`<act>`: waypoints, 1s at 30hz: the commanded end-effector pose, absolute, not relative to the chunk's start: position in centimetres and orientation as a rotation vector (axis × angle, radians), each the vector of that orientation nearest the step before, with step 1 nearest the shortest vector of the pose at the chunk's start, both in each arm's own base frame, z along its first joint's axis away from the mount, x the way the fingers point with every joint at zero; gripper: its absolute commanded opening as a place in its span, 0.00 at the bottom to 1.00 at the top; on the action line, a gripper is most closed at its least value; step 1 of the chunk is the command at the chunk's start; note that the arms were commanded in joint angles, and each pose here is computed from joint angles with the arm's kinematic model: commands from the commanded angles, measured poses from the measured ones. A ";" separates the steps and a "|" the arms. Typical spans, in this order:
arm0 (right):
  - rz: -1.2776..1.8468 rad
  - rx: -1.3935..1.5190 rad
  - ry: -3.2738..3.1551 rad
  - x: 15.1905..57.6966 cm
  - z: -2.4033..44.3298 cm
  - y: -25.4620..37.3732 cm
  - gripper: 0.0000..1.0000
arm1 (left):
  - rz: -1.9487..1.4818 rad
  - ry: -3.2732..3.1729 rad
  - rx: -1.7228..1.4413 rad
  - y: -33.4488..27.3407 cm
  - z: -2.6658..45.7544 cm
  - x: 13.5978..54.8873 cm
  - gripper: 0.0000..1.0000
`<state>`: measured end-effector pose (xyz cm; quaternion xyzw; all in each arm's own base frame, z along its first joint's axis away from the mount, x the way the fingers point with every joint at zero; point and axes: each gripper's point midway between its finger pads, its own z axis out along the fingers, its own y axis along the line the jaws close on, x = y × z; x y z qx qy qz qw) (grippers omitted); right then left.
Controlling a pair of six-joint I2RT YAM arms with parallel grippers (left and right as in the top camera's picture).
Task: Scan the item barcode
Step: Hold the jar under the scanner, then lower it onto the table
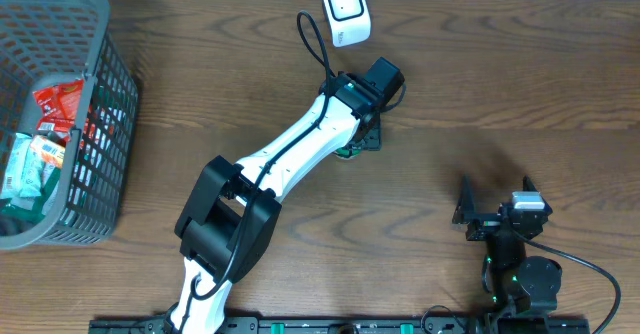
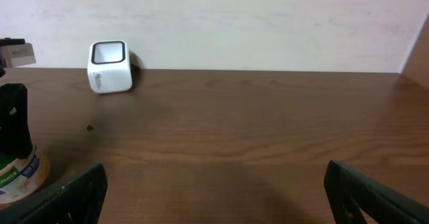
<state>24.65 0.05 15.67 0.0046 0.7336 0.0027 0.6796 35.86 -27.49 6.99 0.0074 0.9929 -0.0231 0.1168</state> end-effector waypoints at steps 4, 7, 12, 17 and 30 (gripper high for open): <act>0.018 0.014 1.651 24.6 15.5 0.2 0.99 | -0.032 2.903 0.012 -27.1 6.6 36.0 0.70; 0.018 0.014 1.651 24.6 15.5 0.2 0.99 | -0.031 2.904 0.015 -27.1 6.5 35.9 0.70; 0.018 0.014 1.651 24.6 15.5 0.2 0.99 | -0.021 2.912 0.016 -26.9 6.2 35.7 0.70; 0.018 0.014 1.651 24.6 15.5 0.2 0.99 | 0.001 2.931 0.019 -26.5 5.5 35.1 0.69; 0.018 0.014 1.651 24.6 15.5 0.2 0.99 | -0.059 2.948 0.044 -27.2 5.5 34.9 0.91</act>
